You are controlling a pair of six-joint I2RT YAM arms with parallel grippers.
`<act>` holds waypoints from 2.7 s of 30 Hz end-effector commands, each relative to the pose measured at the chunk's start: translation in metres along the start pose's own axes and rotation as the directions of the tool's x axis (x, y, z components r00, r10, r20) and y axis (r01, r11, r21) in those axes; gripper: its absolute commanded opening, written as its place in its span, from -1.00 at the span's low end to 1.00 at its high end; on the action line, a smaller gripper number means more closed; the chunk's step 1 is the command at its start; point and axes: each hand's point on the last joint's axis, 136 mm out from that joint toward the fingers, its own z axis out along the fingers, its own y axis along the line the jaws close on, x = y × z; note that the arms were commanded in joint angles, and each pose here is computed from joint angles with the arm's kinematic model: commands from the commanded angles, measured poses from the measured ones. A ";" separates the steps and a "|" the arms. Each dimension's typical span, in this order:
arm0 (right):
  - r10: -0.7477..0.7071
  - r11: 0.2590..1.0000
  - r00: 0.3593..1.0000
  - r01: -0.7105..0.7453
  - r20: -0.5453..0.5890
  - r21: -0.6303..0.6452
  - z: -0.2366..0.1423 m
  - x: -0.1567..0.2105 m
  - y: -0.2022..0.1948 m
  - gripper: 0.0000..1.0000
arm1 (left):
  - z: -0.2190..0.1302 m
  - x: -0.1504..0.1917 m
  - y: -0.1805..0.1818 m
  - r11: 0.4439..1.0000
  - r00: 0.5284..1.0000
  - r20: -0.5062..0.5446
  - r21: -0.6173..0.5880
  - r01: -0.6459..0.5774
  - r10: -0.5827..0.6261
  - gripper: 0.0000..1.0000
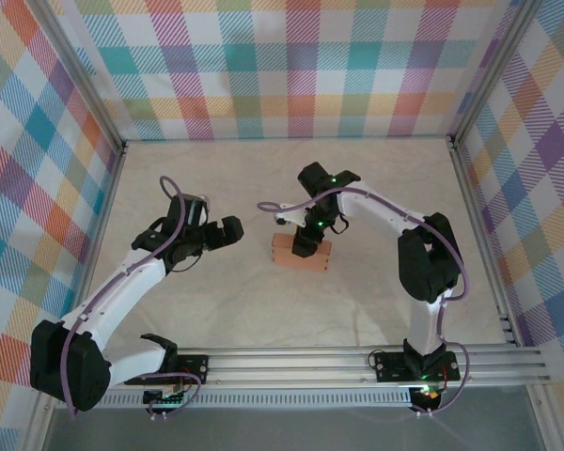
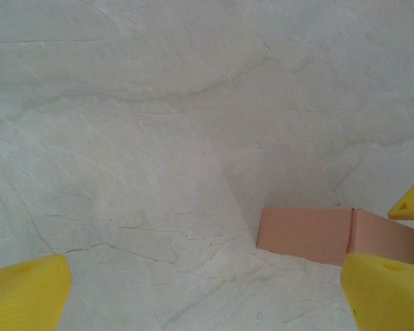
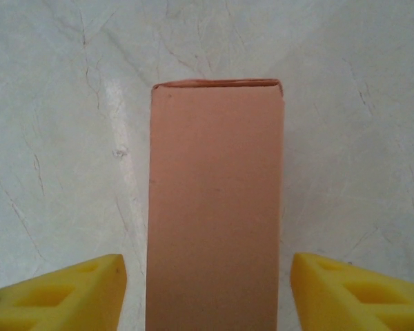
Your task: Fold the paper box
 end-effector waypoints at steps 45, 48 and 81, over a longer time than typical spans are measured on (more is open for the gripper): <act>-0.115 0.700 0.842 -0.308 0.527 0.645 -0.109 -0.038 -0.062 0.99 | -0.003 -0.062 0.048 0.985 0.958 0.260 -0.154 -0.083 0.122 1.00; -0.019 0.647 0.749 -0.496 0.662 0.579 -0.138 -0.002 -0.072 0.99 | -0.009 -0.082 0.059 0.962 0.896 0.386 -0.238 -0.131 0.218 1.00; 0.232 0.300 0.425 -0.887 0.875 0.351 -0.112 0.221 -0.139 0.99 | 0.054 -0.075 0.128 0.959 0.803 0.526 -0.182 -0.217 0.282 1.00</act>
